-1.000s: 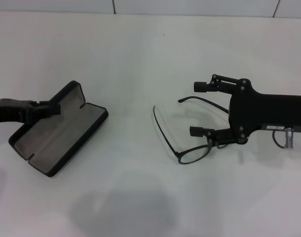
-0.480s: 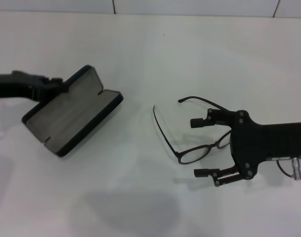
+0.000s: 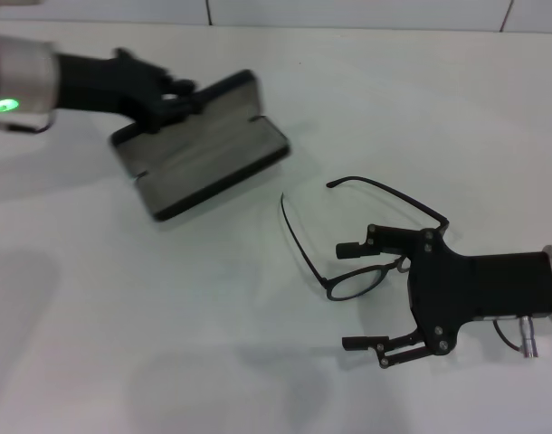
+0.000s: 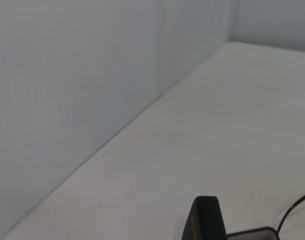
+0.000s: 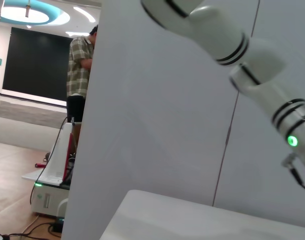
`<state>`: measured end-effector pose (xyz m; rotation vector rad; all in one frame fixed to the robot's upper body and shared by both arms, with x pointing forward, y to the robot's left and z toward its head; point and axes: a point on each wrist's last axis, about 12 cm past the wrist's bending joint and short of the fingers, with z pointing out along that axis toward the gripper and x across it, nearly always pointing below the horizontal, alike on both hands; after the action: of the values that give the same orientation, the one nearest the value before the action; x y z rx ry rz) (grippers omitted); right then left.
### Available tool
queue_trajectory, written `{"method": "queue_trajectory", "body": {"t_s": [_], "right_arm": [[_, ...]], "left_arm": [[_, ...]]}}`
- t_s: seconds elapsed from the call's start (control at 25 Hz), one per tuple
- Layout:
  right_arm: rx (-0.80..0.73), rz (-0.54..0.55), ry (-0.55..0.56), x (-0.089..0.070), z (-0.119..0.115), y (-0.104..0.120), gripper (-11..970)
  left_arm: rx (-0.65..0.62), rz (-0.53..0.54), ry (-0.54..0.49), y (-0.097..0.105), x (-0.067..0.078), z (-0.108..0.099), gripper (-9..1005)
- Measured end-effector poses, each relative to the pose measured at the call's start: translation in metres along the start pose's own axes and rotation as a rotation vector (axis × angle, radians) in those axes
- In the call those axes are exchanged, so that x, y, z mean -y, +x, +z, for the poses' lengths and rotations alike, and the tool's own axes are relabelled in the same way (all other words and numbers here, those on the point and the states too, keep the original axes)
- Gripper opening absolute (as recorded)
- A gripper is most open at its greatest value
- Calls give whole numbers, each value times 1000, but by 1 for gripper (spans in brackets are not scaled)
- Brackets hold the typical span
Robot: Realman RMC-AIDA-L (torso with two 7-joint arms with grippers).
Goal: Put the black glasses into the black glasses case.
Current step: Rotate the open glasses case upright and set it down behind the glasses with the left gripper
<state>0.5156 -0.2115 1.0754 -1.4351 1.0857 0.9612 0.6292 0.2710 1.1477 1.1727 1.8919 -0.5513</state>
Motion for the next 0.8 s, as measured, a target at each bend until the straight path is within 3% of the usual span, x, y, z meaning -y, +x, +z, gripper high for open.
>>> {"method": "queue_trajectory", "body": {"t_s": [0.4, 0.8], "right_arm": [[3, 10, 33, -15, -5, 7, 869], [13, 10, 52, -20, -8, 7, 869]], "left_arm": [[8, 357, 118, -47, 15, 53, 194], [13, 453, 131, -56, 24, 80, 194]]}}
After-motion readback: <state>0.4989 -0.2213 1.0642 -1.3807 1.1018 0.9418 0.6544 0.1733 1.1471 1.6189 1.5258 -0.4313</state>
